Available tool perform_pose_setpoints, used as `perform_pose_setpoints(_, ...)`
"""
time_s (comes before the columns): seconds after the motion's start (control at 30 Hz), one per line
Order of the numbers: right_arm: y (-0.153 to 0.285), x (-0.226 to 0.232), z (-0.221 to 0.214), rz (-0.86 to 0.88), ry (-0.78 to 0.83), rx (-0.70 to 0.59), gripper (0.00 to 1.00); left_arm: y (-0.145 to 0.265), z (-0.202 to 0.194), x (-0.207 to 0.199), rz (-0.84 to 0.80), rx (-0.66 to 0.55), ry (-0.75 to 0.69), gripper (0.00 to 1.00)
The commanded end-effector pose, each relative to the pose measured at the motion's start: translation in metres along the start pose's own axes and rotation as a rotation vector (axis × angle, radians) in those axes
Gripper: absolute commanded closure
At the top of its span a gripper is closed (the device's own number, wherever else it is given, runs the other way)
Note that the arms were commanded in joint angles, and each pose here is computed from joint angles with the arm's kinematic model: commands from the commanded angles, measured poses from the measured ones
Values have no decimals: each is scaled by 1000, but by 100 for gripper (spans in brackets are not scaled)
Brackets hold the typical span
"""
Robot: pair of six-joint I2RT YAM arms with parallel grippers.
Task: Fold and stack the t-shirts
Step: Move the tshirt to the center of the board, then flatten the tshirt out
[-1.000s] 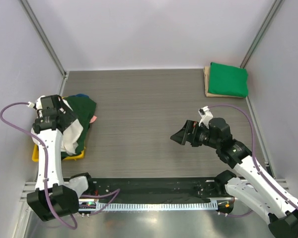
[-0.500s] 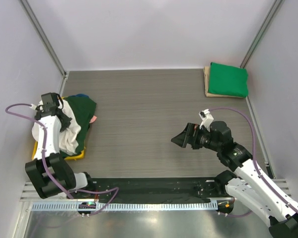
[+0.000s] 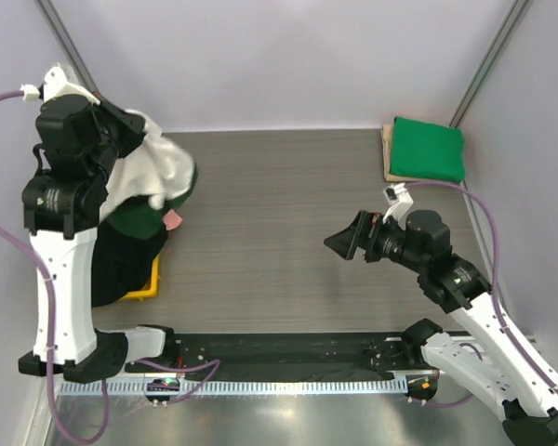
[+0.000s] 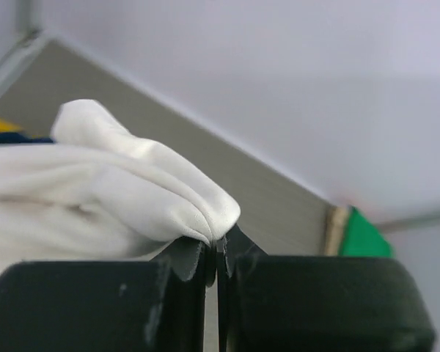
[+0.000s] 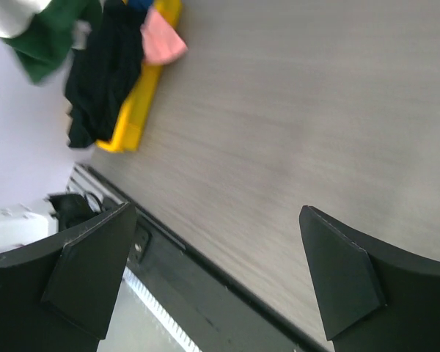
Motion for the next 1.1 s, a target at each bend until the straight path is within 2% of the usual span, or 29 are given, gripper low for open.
perform_pose_setpoints(0.0,21,22,43,-18,103,-146,0,30,5,-40,-168,22,11,100)
perform_pose_setpoints(0.13,34,25,54,-97,108,-174,0,25,-22,-68,-320,208,-30,100)
perform_pose_setpoints(0.2,41,22,57,-171,88,-209,0,14,-56,-76,-326,318,-79,99)
perform_pose_setpoints(0.23,43,18,52,-201,75,-187,0,9,-72,-76,-332,380,-104,94)
perform_pose_setpoints(0.33,51,8,48,-329,30,-216,0,-14,-147,-73,-356,656,-180,37)
perform_pose_setpoints(0.37,51,5,44,-350,12,-212,0,-25,-181,-64,-294,763,-233,12)
perform_pose_setpoints(0.4,51,2,40,-371,3,-203,0,-30,-197,-58,-250,806,-270,5)
perform_pose_setpoints(0.47,45,-4,29,-382,-19,-163,0,-34,-220,-42,-132,823,-364,1)
perform_pose_setpoints(0.53,32,-12,19,-398,-34,-93,0,-33,-237,-17,-63,837,-380,1)
perform_pose_setpoints(0.6,16,-23,5,-421,-44,-1,0,-26,-233,-11,-99,782,-328,1)
perform_pose_setpoints(0.7,-13,-34,-15,-405,-86,136,0,-22,-245,18,-34,778,-340,1)
perform_pose_setpoints(0.77,-31,-42,-37,-345,-132,233,5,-12,-243,34,1,767,-361,1)
perform_pose_setpoints(0.83,-44,-46,-49,-294,-174,253,9,-3,-239,49,24,746,-372,1)
perform_pose_setpoints(0.87,-50,-54,-69,-289,-202,325,10,1,-238,53,22,742,-371,1)
perform_pose_setpoints(1.07,-78,-58,-100,-220,-205,387,11,21,-247,86,26,763,-338,1)
Point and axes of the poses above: each gripper's point midway between its finger pads, its own y axis back along the fingers, its own x axis along the line the jaws close on, z = x × y, the point moved 10 cm from there along y, back along the fingers, and after that the axes turned 7 degrees about y, right-handed, at the moved point
